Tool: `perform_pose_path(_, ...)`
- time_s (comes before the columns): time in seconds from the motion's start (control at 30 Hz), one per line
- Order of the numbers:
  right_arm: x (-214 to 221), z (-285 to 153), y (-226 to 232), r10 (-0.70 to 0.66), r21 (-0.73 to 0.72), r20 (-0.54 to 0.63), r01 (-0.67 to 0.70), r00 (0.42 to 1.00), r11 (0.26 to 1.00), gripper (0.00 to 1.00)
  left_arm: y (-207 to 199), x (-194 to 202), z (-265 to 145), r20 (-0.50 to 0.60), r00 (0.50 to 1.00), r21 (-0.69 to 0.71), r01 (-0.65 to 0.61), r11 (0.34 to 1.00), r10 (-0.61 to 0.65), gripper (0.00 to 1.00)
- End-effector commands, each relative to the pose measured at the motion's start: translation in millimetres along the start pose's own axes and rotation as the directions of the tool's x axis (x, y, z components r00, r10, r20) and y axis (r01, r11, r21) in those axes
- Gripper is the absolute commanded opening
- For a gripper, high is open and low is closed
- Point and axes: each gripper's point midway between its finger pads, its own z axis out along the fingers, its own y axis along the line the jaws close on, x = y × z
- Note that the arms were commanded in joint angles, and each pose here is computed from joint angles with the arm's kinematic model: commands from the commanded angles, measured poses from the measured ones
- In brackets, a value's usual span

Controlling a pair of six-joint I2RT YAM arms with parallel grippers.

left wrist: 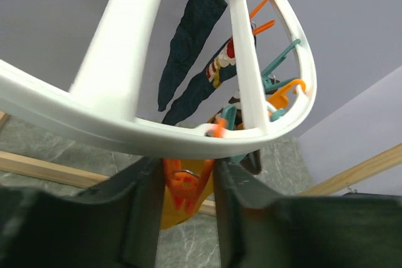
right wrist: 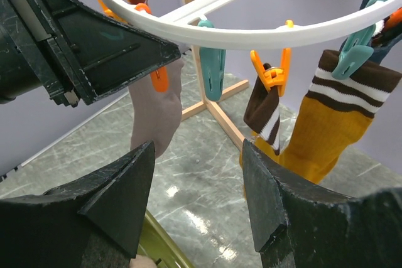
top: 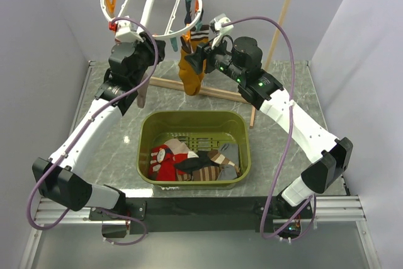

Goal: Clip the socks to the hanger
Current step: Open the clamp at the hanger.

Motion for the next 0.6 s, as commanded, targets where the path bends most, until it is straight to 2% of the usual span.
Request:
perform_pose_path(0.0,-22.7,-4.1,6.7,-0.004,-0.015,0.055,0.005,0.998,1.0,0.64,-12.9,-30.8,-1.3,0.085,0.996,0.026,-0.006,1.0,0.004,0.32)
perform_pose_path(0.17,-22.5,-3.2,12.8,0.012,-0.044,0.051,-0.009,0.999,0.999,0.64,-10.2,-32.7,-2.8,0.085,0.996,0.005,0.008,1.0,-0.009,0.2)
perform_pose_path(0.37,-14.7,-6.2,21.0,0.01,-0.071,0.02,-0.008,1.0,0.997,0.64,-15.3,-36.2,-3.9,0.082,0.994,0.01,0.072,0.997,-0.073,0.15)
perform_pose_path(0.5,-11.0,-20.3,26.7,0.024,-0.085,-0.021,-0.026,0.999,0.996,0.64,-14.5,-30.5,-4.0,0.069,0.997,0.016,0.035,0.999,-0.036,0.15)
perform_pose_path(0.57,11.2,-28.8,25.4,0.03,-0.076,-0.094,-0.037,0.995,0.996,0.64,-14.6,-30.1,-3.5,0.076,0.997,0.027,-0.003,1.0,0.001,0.15)
